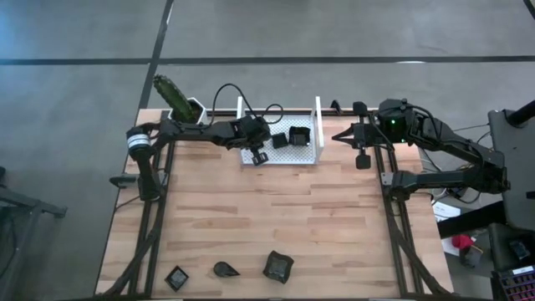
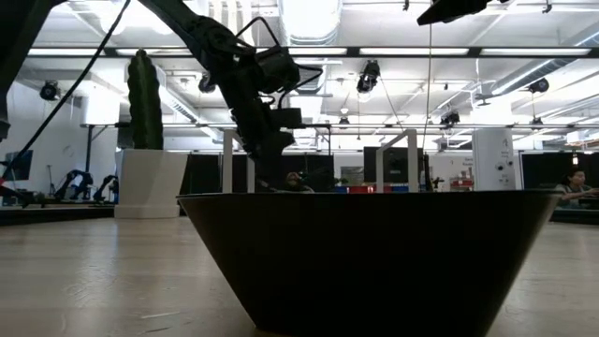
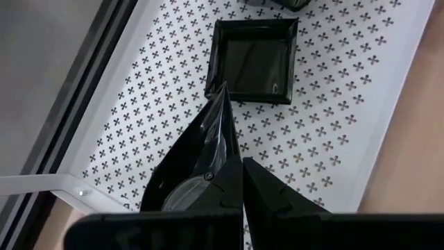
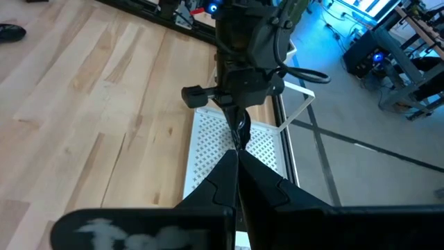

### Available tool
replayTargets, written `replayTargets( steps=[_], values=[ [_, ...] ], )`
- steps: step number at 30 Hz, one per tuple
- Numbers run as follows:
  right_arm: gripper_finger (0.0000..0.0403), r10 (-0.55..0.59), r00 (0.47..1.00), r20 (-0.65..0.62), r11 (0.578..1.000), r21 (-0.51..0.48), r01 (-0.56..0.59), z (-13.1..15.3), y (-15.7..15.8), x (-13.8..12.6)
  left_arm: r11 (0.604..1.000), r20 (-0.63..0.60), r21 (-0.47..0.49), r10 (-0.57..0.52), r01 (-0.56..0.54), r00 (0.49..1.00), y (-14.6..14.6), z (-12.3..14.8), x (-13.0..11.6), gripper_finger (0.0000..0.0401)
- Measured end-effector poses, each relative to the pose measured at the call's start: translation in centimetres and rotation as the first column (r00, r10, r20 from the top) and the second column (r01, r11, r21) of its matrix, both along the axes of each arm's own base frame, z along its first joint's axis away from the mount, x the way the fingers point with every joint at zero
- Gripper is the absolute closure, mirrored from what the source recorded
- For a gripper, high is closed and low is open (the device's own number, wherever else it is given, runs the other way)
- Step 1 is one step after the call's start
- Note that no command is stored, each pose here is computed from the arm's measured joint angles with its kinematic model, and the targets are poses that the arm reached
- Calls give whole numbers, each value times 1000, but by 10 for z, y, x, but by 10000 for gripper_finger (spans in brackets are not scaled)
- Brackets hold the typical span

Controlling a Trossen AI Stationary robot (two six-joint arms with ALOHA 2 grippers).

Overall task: Pick & Place Mini shaped plates
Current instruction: Stack the black drop-shaped plate on top of the black drop-shaped plate on the shelf

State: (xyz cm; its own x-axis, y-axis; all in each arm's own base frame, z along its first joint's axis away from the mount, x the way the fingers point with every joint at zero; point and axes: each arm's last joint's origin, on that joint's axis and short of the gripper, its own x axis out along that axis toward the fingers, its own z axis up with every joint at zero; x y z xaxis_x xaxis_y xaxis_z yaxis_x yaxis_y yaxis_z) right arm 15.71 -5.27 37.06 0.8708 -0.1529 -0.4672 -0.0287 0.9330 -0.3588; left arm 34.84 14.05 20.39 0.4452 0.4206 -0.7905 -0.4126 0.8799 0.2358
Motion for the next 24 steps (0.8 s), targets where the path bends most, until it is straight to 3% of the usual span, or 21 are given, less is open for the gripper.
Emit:
replayTargets(
  steps=[8,17,24],
  values=[
    [394,4,1000,2,1000,-7,-4,0,0,0,999,11,14,-33,33,999,1,5,3,401],
    [394,4,1000,5,1000,-9,-4,1,0,0,991,108,77,-113,105,988,0,26,17,401],
    [394,14,1000,17,999,-33,-14,2,0,1,990,70,81,-120,114,990,14,30,13,401]
  ],
)
